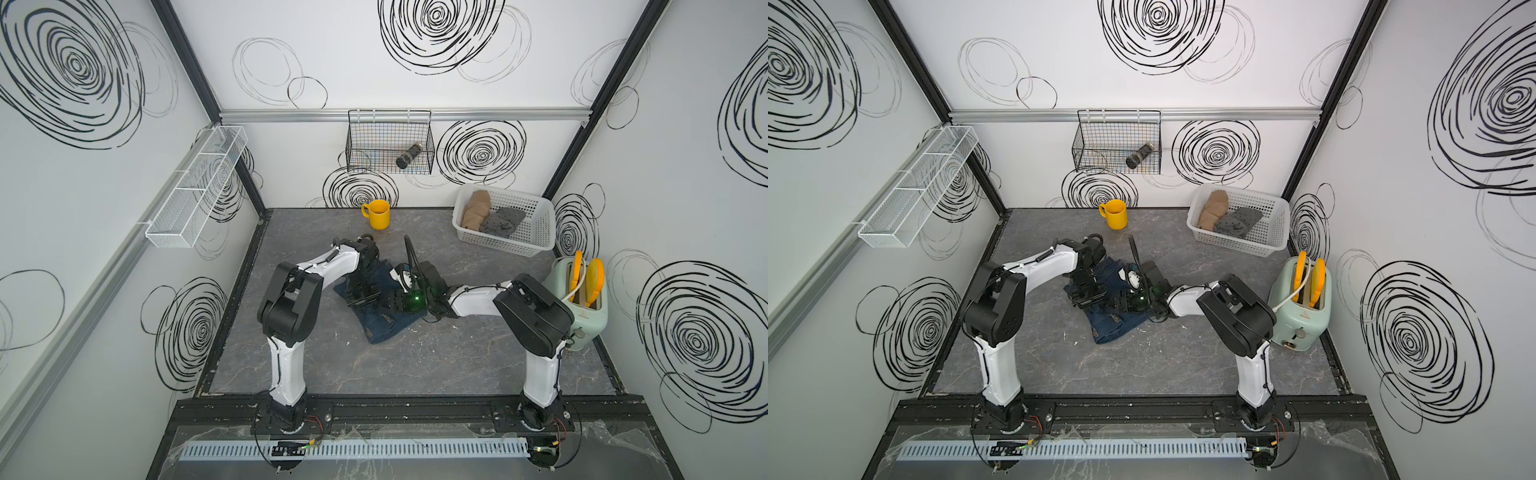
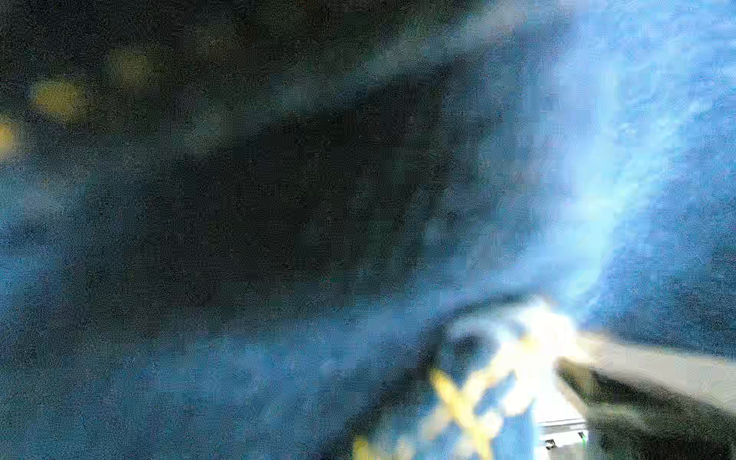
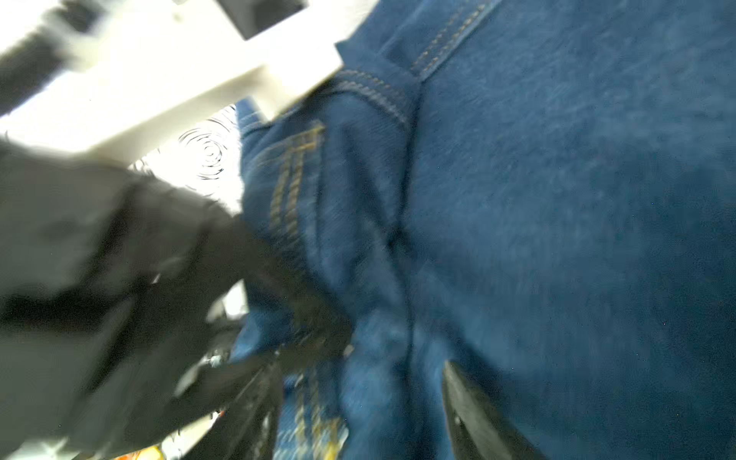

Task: Roll up the skirts
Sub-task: Roll the skirt at the center of the board.

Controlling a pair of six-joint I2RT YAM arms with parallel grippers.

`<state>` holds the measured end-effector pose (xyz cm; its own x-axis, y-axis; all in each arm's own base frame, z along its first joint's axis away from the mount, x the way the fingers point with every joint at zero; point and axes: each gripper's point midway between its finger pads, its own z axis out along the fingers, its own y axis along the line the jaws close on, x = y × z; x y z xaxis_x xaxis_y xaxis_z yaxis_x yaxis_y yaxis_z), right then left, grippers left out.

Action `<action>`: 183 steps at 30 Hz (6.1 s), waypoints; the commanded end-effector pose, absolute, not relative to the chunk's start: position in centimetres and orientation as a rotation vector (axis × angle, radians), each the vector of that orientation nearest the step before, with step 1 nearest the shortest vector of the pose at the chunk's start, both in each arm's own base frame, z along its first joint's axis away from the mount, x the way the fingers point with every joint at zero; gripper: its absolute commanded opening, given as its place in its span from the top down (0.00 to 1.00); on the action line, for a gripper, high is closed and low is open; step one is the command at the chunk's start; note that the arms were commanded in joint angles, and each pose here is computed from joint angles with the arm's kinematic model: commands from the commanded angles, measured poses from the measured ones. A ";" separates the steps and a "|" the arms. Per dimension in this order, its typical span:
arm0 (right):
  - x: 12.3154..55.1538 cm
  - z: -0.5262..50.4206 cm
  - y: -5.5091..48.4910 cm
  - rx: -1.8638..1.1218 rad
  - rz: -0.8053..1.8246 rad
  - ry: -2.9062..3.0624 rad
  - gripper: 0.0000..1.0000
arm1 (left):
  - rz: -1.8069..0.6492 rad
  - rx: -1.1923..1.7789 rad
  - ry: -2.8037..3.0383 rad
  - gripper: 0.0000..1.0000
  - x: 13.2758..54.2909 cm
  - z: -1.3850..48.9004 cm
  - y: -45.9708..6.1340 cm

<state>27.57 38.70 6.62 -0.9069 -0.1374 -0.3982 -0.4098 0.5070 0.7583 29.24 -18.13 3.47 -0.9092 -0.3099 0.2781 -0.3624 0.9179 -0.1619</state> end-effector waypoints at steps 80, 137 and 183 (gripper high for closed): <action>18.5 6.3 32.0 0.027 2.163 2.274 1.00 | 1.277 0.421 -3.200 0.18 30.0 9.1 -22.0; 21.8 10.9 36.5 -0.681 0.604 2.115 0.07 | -0.435 0.036 -2.957 1.00 28.1 4.1 -15.5; 18.3 0.4 33.9 -0.349 1.559 2.600 0.97 | 0.987 0.310 -3.182 0.14 31.2 6.1 -21.5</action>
<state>22.24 35.22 5.06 -0.9157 -0.0363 -0.4002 -0.3831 0.3792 0.8423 28.64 -18.23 5.33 -0.9654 -0.2536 -0.0598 -0.2013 0.8717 -0.4468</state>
